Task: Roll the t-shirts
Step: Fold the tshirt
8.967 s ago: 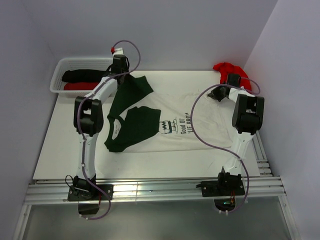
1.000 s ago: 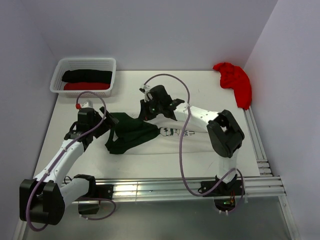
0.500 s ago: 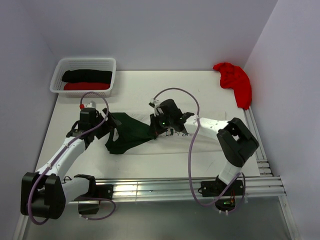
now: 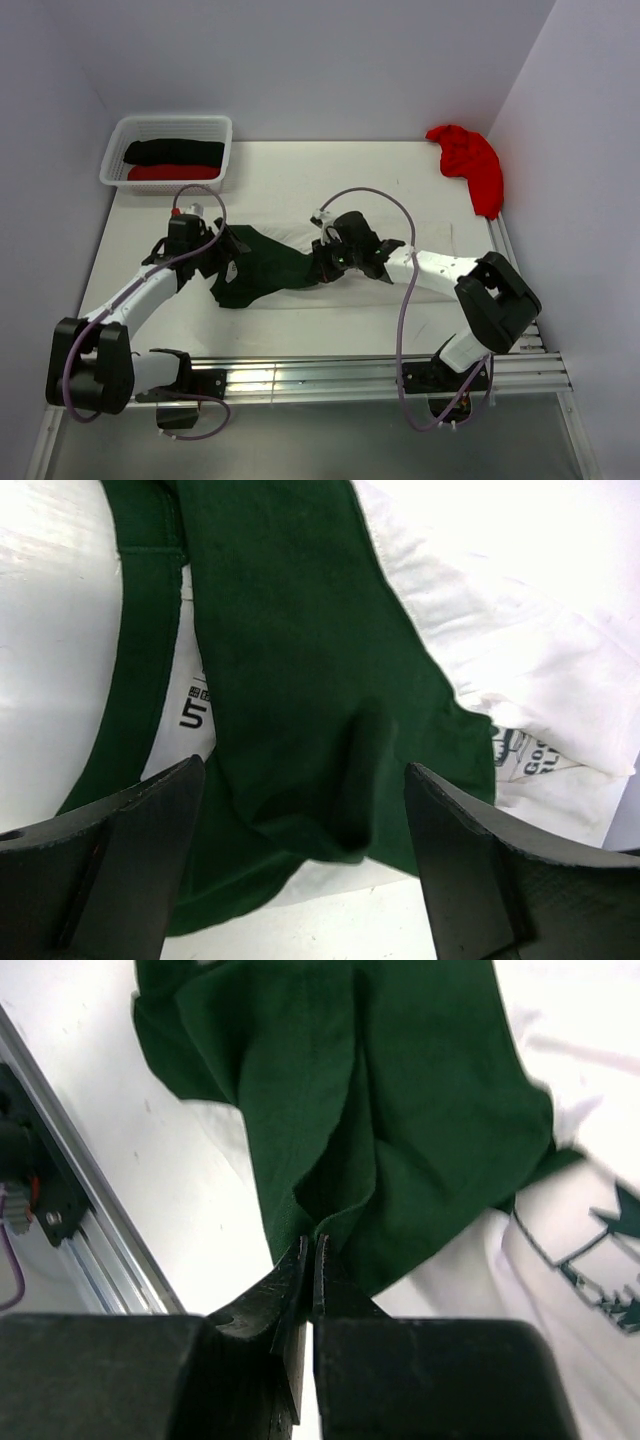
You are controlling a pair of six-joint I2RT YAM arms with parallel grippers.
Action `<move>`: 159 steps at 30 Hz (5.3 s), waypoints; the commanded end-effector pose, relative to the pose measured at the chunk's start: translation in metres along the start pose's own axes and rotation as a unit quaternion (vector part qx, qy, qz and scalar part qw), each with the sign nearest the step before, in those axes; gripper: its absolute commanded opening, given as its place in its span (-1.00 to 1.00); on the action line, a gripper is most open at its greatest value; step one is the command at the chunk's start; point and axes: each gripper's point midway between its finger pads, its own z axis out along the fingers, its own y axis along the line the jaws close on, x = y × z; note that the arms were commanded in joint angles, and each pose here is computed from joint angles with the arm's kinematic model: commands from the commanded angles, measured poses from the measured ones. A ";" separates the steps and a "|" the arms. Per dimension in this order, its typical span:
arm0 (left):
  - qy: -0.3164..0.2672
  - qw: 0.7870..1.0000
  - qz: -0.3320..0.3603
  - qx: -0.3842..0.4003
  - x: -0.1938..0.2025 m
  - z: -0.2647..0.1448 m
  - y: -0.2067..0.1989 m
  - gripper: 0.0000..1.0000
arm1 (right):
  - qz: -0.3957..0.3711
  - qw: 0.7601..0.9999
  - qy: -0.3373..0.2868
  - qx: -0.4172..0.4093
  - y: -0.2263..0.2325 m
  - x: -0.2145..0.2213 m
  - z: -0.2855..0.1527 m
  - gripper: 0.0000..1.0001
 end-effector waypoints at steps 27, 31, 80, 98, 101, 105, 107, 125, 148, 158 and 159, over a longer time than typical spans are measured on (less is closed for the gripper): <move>0.014 0.998 -0.016 0.060 -0.025 0.059 -0.057 0.68 | 0.028 0.995 -0.058 -0.071 0.027 -0.047 0.028 -0.07; 0.028 0.997 -0.036 0.066 -0.019 0.070 -0.055 0.68 | 0.042 0.995 -0.055 -0.078 0.029 -0.060 0.048 -0.07; 0.045 0.996 -0.019 -0.073 -0.011 0.070 0.001 0.69 | 0.022 0.987 0.013 -0.157 0.120 0.017 0.034 -0.34; 0.037 0.997 -0.011 -0.062 -0.017 0.061 -0.008 0.69 | 0.087 0.980 0.007 -0.177 0.083 -0.015 0.072 -0.39; 0.037 0.997 -0.010 -0.061 -0.018 0.060 -0.009 0.69 | 0.110 0.977 0.023 -0.180 0.076 0.012 0.073 -0.39; 0.035 0.998 -0.009 -0.057 -0.021 0.060 -0.012 0.69 | 0.129 0.975 0.034 -0.179 0.075 0.040 0.062 -0.39; 0.035 0.998 -0.008 -0.056 -0.022 0.059 -0.013 0.69 | 0.127 0.974 0.033 -0.185 0.083 0.049 0.055 -0.40; -0.011 0.998 0.033 -0.047 -0.054 0.009 -0.041 0.86 | 0.106 0.992 0.005 -0.072 0.072 0.035 0.028 -0.17; -0.036 0.996 0.007 -0.077 -0.062 0.063 -0.011 0.65 | 0.285 0.947 -0.120 0.083 -0.083 -0.054 0.026 0.17; -0.049 0.992 0.015 -0.112 -0.072 0.071 0.005 0.44 | 0.291 0.947 -0.112 0.072 -0.082 -0.053 0.041 0.11; -0.050 0.992 0.015 -0.111 -0.072 0.071 0.004 0.42 | 0.290 0.948 -0.109 0.071 -0.080 -0.052 0.044 0.10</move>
